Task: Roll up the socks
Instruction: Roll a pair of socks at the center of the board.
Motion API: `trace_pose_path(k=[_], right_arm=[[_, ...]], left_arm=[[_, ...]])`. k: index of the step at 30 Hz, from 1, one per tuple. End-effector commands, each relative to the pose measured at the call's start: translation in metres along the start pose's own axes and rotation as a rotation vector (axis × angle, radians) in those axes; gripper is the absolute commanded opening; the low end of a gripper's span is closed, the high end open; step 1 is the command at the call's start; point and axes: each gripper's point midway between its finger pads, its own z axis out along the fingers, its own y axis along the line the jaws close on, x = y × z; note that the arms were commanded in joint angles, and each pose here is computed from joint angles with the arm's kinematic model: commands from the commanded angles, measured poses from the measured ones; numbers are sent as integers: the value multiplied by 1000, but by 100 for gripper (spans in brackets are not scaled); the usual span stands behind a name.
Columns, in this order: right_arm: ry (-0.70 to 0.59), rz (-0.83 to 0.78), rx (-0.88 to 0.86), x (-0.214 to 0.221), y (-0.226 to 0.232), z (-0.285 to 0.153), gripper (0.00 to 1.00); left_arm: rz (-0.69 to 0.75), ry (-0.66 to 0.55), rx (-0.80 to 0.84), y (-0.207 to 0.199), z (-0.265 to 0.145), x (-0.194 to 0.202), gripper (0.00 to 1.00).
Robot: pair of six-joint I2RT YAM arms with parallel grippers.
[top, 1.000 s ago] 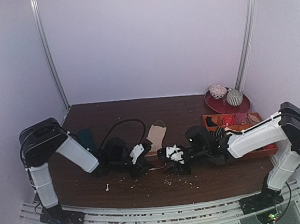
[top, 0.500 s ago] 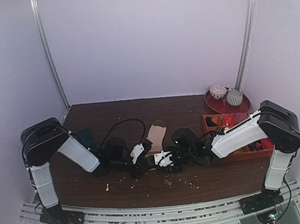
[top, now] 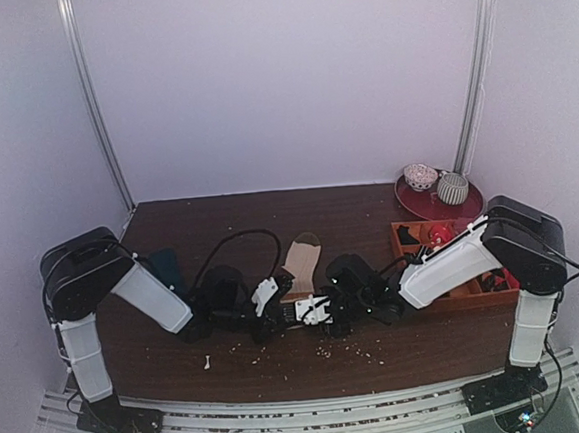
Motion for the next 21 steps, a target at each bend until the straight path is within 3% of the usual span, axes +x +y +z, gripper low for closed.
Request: trace_pose_path(k=[1,3,5,10,13,21], right_arm=[[180,74,-29,47,11,11,22],[225,141,-68,55,14,13,8],[251,231,-125,62,20,12,4],[216,535,-414,50,51,-3,3],[286,692,-531,53,67,-9,3],[379,1029,-838,39,100,-27,3]], left_arm=[[-199,393,47,-24,-18,122,11],[-173,351,50,-25,-20,108,17],[-130,307,39,-25,-25,92,22],[28,125,-25,-22,-47,36,33],[146,11,-56,-24,-62,2,46],[319,-183,-91,-31,-83,-55,50]])
